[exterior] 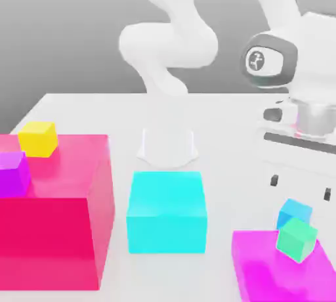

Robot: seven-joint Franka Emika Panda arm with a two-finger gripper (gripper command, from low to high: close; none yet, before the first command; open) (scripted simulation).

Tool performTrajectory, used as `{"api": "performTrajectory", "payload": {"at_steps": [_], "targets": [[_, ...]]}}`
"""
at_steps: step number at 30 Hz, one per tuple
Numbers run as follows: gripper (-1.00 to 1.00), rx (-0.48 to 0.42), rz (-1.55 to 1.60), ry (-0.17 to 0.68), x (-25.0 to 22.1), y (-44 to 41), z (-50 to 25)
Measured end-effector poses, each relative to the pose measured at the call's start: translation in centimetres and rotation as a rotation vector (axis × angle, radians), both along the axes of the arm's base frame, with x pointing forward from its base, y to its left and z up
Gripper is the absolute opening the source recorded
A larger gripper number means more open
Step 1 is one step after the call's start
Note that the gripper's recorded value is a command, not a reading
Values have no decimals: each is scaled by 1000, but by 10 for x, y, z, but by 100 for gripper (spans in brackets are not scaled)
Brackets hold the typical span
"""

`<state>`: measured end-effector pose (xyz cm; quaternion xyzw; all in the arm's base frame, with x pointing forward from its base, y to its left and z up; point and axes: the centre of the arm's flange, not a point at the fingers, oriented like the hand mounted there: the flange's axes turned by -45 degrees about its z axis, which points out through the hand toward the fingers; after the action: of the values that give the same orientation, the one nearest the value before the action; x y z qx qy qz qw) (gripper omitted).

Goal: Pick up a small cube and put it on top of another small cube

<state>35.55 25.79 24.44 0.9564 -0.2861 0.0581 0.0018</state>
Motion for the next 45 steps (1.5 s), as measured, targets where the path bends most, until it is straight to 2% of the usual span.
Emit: {"api": "performTrajectory", "payload": {"at_steps": [5,14,15,22,32,38,42,45], "targets": [[0,41,-85,97,-42,21,-44],[0,48,-96,108,-47,24,-103],[-100,45,-95,108,-47,23,-109],[-100,47,-94,108,-47,23,-109],[-100,45,-92,109,-45,23,-48],[-100,19,-100,119,27,17,-8],[-100,-12,-343,107,87,-87,28],[-100,-23,-532,102,109,-173,58]]}}
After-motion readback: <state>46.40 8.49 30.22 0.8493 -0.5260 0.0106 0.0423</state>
